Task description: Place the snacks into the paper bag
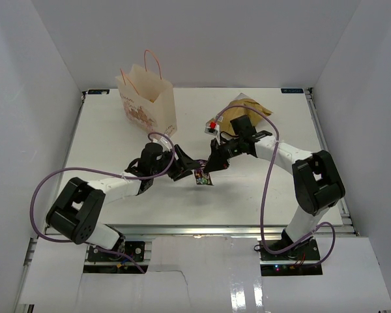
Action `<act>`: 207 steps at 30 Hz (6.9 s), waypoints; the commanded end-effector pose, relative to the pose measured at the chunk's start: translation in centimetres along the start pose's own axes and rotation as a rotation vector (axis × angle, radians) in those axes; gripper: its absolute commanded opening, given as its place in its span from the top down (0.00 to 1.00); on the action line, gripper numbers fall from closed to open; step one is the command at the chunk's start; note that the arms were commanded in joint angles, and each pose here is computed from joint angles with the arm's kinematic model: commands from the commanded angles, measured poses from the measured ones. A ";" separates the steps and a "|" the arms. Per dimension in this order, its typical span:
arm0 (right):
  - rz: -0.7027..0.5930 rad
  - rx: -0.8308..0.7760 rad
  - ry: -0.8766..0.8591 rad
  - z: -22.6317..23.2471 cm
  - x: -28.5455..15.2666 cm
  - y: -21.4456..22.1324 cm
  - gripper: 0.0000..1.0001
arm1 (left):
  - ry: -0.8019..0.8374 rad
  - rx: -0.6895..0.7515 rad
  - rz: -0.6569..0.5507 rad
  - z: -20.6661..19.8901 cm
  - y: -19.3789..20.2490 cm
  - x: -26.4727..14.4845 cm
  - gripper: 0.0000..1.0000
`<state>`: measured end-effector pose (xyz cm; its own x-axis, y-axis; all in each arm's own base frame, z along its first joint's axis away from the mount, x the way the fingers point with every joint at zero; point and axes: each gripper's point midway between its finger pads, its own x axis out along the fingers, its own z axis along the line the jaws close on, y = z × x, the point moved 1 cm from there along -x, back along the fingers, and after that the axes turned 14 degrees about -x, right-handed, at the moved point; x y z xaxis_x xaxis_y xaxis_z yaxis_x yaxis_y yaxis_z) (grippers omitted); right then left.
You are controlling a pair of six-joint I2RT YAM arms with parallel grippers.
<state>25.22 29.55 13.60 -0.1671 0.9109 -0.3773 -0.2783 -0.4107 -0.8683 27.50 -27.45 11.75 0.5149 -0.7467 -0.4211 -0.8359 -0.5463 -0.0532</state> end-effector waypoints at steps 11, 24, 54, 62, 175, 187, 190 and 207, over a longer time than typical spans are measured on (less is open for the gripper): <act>-0.032 -0.073 -0.056 2.1 0.2 -2.0 0.91 | 0.138 0.050 -0.008 -4.0 -0.1 -0.9 0.83; -0.032 -0.082 -0.041 1.8 0.1 -2.6 0.92 | 0.225 0.070 0.086 -5.4 1.6 -1.7 0.43; -0.088 -0.092 -0.054 2.5 -0.2 -4.5 0.92 | 0.208 0.015 0.110 -5.7 1.5 -1.1 0.49; -0.085 -0.081 -0.040 2.2 -0.1 -4.1 0.86 | 0.253 0.031 0.115 -7.5 1.3 -1.3 0.89; -0.452 -0.140 0.275 -5.7 -18.5 -18.7 0.92 | 0.320 0.176 -0.338 -10.2 -5.5 -14.9 0.02; -0.305 -0.554 0.593 -4.9 -17.4 -27.1 0.92 | 0.310 0.195 -0.364 -10.0 -5.6 -15.3 0.02; -0.296 -0.669 0.694 -4.7 -17.0 -30.3 0.92 | 0.302 0.201 -0.370 -9.9 -5.5 -15.5 0.02; -0.366 -1.136 1.298 -4.7 -11.9 -42.2 0.92 | 0.259 0.198 -0.446 -8.0 -4.6 -17.7 0.02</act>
<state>42.59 38.49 44.91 0.6199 0.7814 0.0721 0.6290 -0.4399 -0.6409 24.03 -15.11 27.36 0.8270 -0.5585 -0.0643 -0.5431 -0.7641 -0.3482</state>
